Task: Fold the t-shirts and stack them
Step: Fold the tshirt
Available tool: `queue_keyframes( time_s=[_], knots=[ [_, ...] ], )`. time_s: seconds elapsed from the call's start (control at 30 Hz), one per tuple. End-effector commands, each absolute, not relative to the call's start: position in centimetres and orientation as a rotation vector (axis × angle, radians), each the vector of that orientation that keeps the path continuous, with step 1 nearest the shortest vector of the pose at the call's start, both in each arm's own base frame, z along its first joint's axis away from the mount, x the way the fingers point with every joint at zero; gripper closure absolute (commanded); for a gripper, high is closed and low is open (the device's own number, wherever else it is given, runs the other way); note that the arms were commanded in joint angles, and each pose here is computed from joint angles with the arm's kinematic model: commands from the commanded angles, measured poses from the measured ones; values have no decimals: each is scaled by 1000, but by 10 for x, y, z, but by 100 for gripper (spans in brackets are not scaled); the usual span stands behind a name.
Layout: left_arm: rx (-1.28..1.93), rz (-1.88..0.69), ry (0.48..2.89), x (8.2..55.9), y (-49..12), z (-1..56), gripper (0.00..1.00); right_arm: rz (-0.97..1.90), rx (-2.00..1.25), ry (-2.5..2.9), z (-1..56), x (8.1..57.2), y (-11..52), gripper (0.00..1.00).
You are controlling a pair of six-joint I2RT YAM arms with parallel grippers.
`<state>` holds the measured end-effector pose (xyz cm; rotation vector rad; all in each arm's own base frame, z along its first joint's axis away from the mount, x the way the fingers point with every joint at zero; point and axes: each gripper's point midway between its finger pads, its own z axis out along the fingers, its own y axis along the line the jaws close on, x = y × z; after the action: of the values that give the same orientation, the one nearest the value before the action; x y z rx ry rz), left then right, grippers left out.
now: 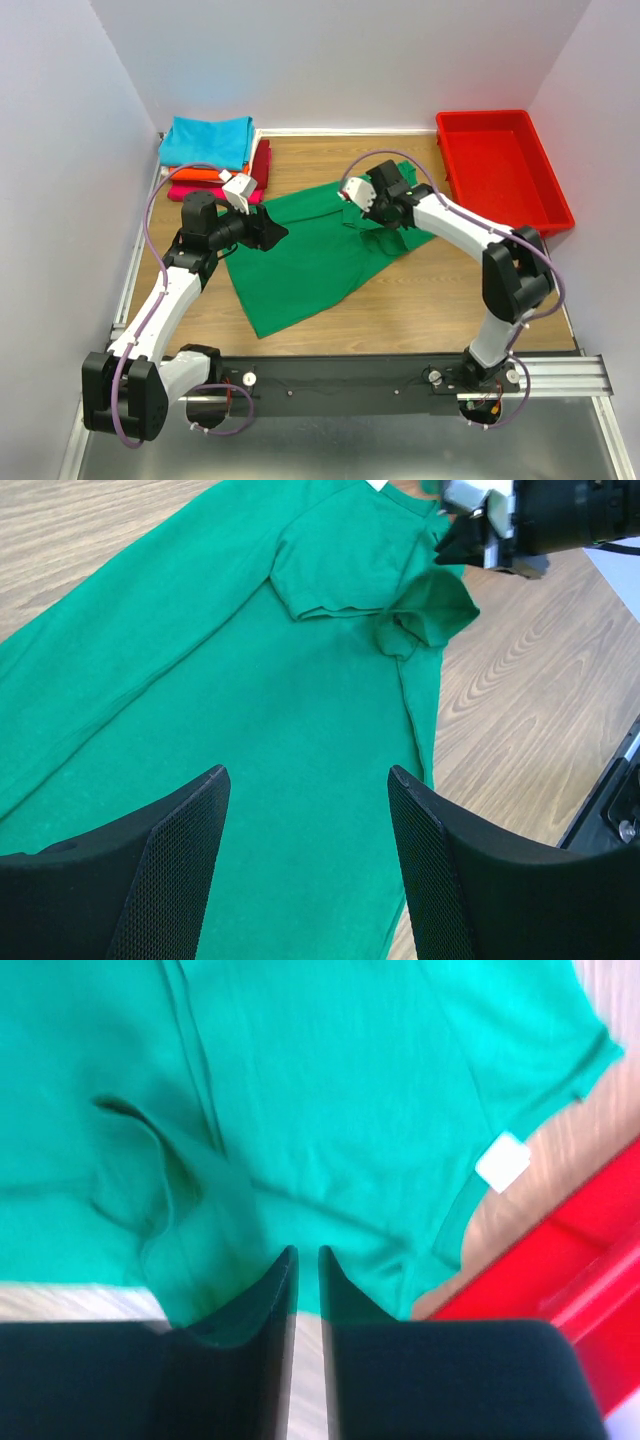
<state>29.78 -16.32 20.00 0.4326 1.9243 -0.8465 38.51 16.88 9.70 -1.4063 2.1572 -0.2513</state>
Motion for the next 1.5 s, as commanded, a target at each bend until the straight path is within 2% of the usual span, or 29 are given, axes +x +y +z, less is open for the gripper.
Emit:
queue_keyframes(
  time_s=[0.0, 0.03, 0.13, 0.3, 0.4, 0.5, 0.53, 0.73, 1.07, 1.27, 1.47],
  knots=[
    [449, -868, 1910, 294, -166, 200, 28, -306, -1498, 2117, 91, 398, 193, 56],
    [449, -868, 1910, 294, -166, 200, 28, -304, -1489, 2118, 91, 401, 197, 47],
    [445, -864, 1908, 294, -165, 201, 28, -275, -1447, 2125, 98, 403, 204, 34],
    [447, -867, 1904, 293, -165, 202, 28, -214, -1474, 2098, 119, 380, 194, 33],
    [450, -867, 1898, 293, -165, 204, 28, -93, -1601, 2077, 116, 332, 177, 34],
    [453, -869, 1896, 293, -166, 204, 28, -96, -1734, 2068, 103, 303, 150, 33],
    [457, -873, 1894, 292, -166, 205, 28, -51, -1781, 2061, 95, 284, 142, 31],
    [462, -885, 1899, 292, -168, 203, 28, 14, -2038, 1811, 78, 256, 114, 21],
    [454, -882, 1902, 292, -167, 202, 28, 110, -2085, 1601, 54, 291, 121, 21],
    [454, -882, 1902, 292, -167, 202, 28, 197, -2046, 1641, 41, 298, 132, 27],
    [458, -886, 1901, 292, -167, 202, 28, 204, -2009, 1679, 34, 307, 136, 37]
  ],
)
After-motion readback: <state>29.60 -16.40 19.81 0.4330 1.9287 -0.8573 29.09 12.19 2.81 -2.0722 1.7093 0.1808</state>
